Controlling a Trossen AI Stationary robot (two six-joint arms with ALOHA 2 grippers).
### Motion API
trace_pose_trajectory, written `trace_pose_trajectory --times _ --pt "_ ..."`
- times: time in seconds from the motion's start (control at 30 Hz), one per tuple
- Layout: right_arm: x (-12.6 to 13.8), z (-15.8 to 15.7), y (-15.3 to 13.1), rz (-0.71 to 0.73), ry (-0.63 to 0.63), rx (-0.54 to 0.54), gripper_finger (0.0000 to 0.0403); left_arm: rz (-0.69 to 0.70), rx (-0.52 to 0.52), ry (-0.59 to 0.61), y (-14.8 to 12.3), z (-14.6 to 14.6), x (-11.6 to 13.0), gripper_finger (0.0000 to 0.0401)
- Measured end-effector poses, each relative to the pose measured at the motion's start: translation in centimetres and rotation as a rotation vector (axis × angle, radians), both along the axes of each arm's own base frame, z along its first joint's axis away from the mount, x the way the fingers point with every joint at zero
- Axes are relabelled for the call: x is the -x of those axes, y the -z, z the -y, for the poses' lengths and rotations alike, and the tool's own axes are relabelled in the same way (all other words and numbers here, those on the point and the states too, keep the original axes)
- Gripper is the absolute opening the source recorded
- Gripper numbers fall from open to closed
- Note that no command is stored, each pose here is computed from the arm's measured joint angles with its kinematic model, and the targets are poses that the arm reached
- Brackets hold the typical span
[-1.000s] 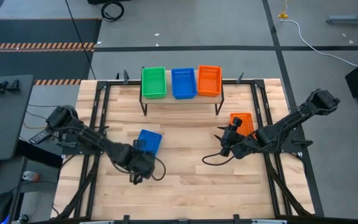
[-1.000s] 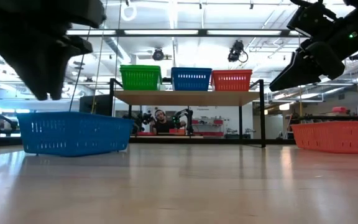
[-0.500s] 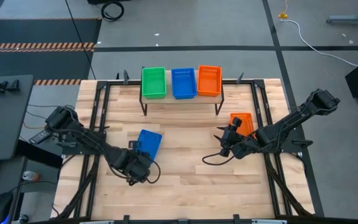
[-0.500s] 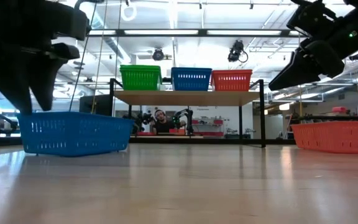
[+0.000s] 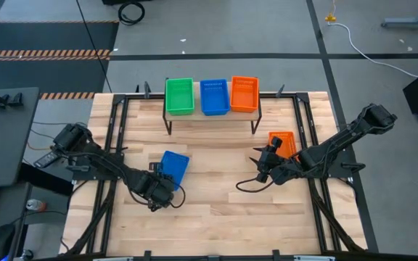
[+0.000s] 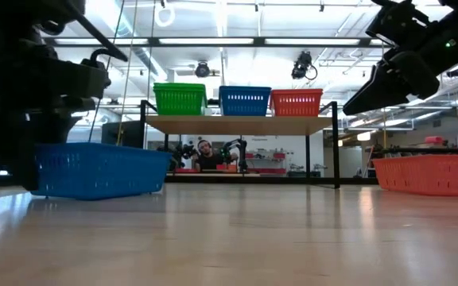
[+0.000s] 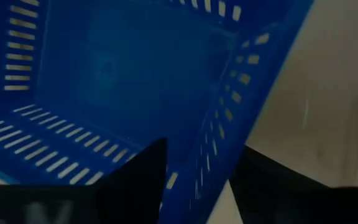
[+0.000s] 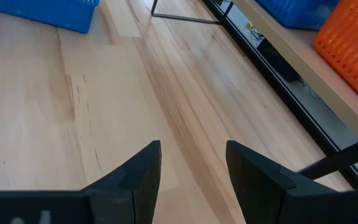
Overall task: Stack baskets on shelf by color
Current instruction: Stack the blue bin on the blue bin on the shelf
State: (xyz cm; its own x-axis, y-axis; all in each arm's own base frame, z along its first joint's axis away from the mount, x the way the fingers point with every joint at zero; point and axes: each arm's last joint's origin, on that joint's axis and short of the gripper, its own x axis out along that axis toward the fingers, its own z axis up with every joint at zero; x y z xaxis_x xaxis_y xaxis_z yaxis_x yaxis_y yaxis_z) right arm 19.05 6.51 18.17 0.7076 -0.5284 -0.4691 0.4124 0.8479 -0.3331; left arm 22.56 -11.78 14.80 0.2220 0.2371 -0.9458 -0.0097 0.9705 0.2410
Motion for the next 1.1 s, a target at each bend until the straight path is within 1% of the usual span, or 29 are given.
trace_pose_trajectory --times 0.23,0.33,0.5,0.67,0.77,0.83,0.9,1.0,1.1 --pt "-0.1 0.3 0.0 -0.004 0.011 -0.008 0.0187 0.015 0.004 -0.015 0.0 -0.3 -0.4 0.0103" --pt "-0.1 0.4 0.0 -0.008 0.005 -0.016 0.0187 0.028 0.008 0.009 0.0 -0.2 -0.5 0.007" --pt "-0.2 0.3 0.0 -0.008 0.004 -0.017 0.0187 0.104 0.032 0.06 -0.2 -0.3 -1.7 0.0012" --pt "-0.2 0.3 0.0 -0.008 0.004 -0.017 0.0187 0.202 0.037 0.067 -0.6 -1.3 -3.4 0.0012" --pt "-0.2 0.3 0.0 -0.012 0.001 -0.012 0.0187 0.242 0.026 0.086 -1.8 -1.8 -4.6 0.0007" --pt "-0.2 0.3 0.0 -0.012 0.001 -0.012 0.0187 0.279 -0.007 0.107 -2.9 -2.0 -5.6 0.0006" --pt "-0.2 0.3 0.0 -0.012 0.001 -0.012 0.0187 0.325 -0.066 0.134 -4.4 -1.9 -6.5 0.0007" --pt "-0.2 0.3 0.0 -0.012 0.001 -0.012 0.0187 0.399 -0.196 0.168 -6.8 -2.2 -7.9 0.0008" --pt "-0.2 0.3 0.0 -0.012 0.0 -0.012 0.0187 0.441 -0.314 0.18 -9.2 -3.0 -9.2 0.0005"
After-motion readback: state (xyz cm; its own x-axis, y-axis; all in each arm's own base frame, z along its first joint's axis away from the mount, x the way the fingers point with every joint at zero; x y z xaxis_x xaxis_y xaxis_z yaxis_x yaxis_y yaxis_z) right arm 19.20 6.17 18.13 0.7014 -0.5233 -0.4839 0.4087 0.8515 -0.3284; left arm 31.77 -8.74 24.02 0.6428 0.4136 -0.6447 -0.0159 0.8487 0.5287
